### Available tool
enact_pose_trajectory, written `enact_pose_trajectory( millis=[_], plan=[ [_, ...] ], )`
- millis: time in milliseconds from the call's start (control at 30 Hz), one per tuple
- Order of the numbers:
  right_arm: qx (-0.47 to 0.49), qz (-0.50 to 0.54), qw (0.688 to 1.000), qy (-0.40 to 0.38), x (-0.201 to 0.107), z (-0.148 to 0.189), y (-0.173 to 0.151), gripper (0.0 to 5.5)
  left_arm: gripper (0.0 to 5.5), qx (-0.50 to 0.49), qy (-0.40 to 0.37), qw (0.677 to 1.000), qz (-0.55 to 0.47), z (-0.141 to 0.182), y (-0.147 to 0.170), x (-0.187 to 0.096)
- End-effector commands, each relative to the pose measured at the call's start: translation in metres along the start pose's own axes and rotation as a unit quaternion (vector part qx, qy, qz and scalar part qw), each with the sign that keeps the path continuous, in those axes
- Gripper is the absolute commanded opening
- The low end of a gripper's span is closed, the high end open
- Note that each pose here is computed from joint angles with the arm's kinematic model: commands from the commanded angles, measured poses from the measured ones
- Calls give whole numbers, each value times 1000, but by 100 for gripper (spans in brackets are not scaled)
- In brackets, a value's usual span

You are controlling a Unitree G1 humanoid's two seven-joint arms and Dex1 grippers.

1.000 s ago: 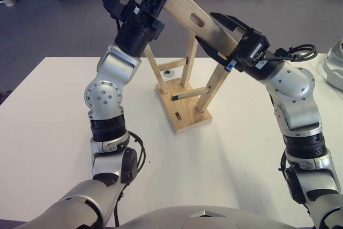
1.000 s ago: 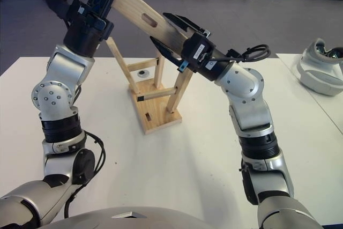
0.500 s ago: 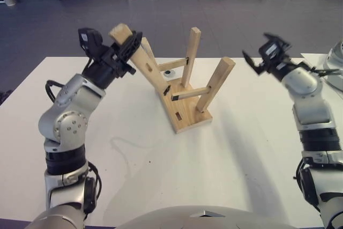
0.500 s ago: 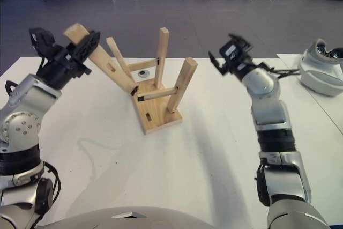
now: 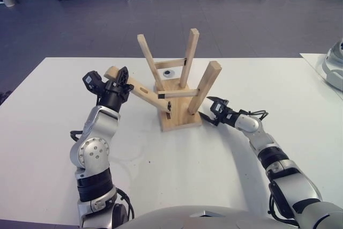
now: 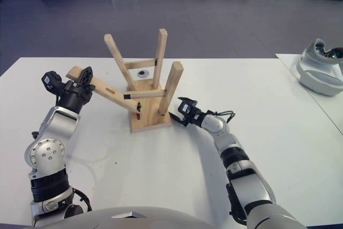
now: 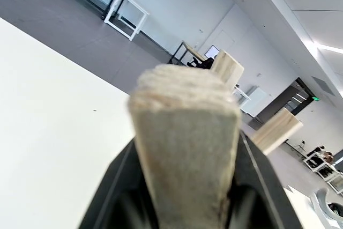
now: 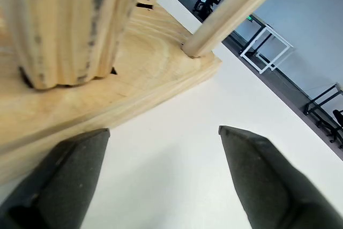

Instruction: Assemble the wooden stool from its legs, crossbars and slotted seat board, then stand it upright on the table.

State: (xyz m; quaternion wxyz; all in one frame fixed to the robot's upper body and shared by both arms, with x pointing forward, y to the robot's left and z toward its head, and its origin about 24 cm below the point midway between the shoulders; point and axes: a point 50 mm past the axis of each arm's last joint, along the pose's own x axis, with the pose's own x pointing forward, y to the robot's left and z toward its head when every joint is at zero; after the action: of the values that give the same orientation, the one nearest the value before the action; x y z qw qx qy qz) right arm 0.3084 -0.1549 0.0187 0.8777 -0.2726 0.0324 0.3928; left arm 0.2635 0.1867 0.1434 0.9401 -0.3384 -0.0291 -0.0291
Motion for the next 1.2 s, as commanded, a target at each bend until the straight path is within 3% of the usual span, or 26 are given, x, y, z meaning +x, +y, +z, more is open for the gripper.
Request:
enact_pose_trajectory(
  millis=[33,233,433,700,800,1033,1133,1200],
  plan=[
    [-3,6,1000,-26,2,10,7,382,103,51,18,998,33,5,6,-4],
    [5,-1,998,-67,3,24,18,382,103,57,44,996,46,12,-8,-14],
    [-14,6,997,-74,0,30,27,382,103,142,85,976,139,10,24,-23],
    [-17,-16,994,-109,-4,48,25,382,103,201,106,965,127,-1,13,-13],
    [23,-95,985,-145,-30,65,-6,382,103,203,109,964,134,-5,14,-18],
    [137,-181,947,-228,-75,108,-39,382,103,223,105,962,118,-13,3,-17],
    [176,-189,919,-297,-85,144,-49,382,103,228,101,962,111,-15,-2,-15],
    [175,-159,912,-336,-81,179,-39,382,103,232,97,961,112,-14,-3,-13]
  ],
)
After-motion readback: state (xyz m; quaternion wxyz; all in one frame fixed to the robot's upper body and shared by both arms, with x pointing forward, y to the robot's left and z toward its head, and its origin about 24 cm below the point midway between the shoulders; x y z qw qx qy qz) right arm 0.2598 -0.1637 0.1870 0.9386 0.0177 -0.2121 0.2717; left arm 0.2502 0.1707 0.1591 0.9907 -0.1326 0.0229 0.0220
